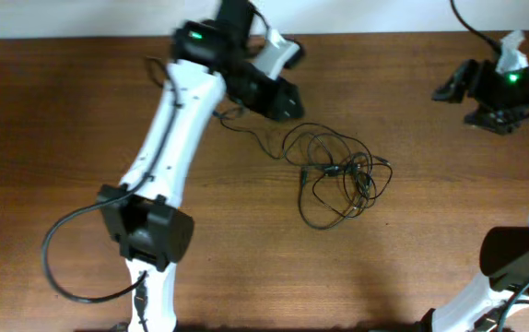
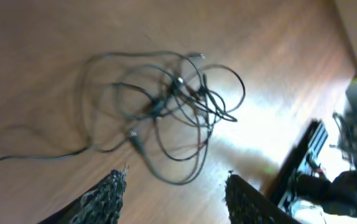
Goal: Untangle cables
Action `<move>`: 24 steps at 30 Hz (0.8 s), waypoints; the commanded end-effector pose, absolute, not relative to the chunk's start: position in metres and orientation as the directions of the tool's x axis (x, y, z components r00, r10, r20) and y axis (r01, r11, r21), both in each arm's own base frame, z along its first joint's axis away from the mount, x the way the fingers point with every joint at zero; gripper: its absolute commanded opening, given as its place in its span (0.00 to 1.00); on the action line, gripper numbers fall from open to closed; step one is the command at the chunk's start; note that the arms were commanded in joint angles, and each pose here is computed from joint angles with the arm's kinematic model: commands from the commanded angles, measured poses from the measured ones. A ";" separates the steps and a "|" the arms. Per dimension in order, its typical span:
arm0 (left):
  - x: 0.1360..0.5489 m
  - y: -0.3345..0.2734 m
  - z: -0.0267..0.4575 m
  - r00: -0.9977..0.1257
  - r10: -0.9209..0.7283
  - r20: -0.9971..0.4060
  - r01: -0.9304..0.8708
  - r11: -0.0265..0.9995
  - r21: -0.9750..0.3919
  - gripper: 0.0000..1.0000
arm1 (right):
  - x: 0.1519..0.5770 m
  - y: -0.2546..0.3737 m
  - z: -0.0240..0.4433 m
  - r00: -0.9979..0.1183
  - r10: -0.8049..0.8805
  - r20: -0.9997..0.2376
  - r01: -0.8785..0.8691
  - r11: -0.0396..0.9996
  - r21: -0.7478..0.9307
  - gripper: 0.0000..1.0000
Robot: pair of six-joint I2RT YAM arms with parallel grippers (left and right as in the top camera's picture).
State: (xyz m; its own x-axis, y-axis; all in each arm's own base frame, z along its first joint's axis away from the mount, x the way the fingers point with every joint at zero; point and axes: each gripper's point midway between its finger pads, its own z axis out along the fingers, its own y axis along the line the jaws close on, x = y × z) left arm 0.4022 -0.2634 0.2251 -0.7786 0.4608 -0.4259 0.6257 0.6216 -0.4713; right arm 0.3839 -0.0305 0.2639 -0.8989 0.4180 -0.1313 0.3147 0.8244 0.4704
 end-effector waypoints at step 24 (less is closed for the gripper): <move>0.338 -0.398 0.078 -0.713 0.556 -0.428 0.698 0.621 -0.356 0.61 | 0.370 -0.060 0.264 -0.899 0.406 -0.166 0.328 0.874 0.359 0.85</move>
State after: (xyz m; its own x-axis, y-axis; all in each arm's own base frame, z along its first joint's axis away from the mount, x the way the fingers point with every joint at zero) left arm 0.3341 -0.4046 0.0881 -0.7021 0.5624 -0.4369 0.7107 0.5918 -0.3803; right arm 0.3715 -0.0596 0.2554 -0.8949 0.4267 -0.1307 0.3555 0.8586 0.3692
